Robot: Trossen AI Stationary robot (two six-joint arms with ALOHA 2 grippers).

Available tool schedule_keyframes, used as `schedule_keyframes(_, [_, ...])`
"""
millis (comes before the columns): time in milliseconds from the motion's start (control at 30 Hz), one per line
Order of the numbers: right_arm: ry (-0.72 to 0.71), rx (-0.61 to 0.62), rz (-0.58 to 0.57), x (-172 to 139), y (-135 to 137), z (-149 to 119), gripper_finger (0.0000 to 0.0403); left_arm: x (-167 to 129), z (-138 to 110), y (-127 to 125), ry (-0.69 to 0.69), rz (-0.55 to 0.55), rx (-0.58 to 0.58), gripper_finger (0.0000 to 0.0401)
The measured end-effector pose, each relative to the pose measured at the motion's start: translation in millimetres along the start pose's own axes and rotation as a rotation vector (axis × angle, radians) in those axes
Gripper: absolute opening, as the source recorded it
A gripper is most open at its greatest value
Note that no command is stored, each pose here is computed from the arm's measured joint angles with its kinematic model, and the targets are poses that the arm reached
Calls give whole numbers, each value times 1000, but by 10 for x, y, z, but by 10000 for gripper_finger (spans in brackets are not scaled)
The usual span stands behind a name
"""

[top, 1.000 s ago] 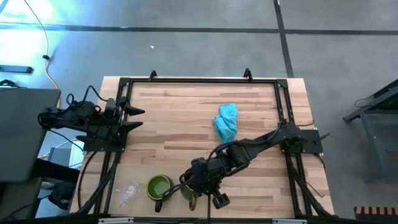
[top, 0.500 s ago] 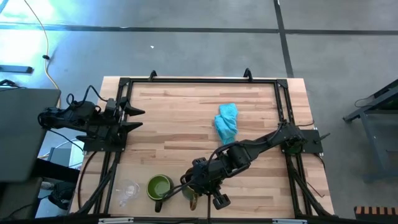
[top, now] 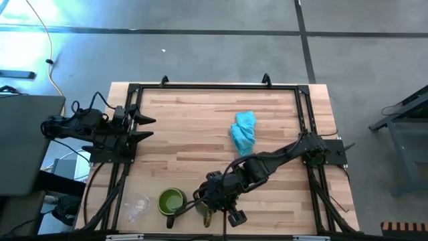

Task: Stack small to large cups/mugs on shelf
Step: Put the brown mug on the shelf

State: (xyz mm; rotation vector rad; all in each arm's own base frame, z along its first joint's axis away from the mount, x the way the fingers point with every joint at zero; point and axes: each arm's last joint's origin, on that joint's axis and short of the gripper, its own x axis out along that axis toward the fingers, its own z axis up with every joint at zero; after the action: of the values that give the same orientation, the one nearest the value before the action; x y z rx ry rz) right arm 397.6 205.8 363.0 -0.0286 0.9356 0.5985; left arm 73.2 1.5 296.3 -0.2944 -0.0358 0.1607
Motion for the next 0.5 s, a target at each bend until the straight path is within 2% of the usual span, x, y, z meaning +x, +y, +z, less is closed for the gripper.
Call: schedule_keyframes(500, [2, 27, -7, 32, 28, -2, 4, 0, 0, 0, 1, 0, 0, 262])
